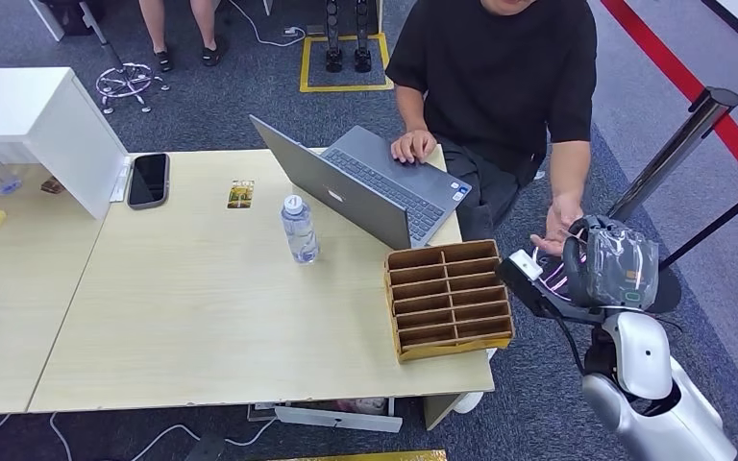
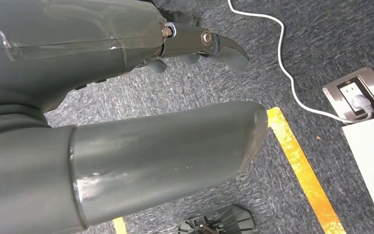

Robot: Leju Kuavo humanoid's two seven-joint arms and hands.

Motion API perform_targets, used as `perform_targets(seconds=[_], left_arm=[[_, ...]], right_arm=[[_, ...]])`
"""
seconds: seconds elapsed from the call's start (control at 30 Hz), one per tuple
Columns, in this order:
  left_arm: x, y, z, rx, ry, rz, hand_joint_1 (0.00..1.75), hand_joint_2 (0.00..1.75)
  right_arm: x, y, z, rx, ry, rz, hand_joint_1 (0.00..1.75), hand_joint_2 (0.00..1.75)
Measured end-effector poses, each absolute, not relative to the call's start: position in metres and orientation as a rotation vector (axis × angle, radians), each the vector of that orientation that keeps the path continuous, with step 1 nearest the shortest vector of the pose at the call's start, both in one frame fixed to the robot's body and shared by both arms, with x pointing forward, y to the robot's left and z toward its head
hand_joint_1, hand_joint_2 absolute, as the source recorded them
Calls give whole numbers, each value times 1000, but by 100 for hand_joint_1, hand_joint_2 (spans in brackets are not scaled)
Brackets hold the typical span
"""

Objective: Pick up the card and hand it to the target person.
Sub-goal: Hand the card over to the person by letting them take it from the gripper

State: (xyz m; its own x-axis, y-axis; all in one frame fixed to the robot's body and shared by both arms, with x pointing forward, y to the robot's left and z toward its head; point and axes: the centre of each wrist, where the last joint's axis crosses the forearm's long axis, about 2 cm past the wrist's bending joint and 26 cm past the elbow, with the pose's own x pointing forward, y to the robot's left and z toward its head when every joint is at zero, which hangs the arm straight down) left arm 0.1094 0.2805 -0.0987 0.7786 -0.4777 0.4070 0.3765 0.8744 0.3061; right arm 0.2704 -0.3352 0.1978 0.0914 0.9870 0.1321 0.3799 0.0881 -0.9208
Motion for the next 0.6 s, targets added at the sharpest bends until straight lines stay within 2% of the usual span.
perform_targets(seconds=[0.43, 0.53, 0.6], left_arm=[[110, 280, -98, 214, -496, -467, 0, 0], [110, 280, -98, 213, -497, -468, 0, 0], [110, 280, -99, 212, -497, -468, 0, 0]], right_arm=[[275, -347, 179, -1452, -1345, 872, 126, 175], [274, -349, 174, -1454, -1323, 888, 115, 175], [274, -350, 171, -1453, -1306, 901, 89, 175]])
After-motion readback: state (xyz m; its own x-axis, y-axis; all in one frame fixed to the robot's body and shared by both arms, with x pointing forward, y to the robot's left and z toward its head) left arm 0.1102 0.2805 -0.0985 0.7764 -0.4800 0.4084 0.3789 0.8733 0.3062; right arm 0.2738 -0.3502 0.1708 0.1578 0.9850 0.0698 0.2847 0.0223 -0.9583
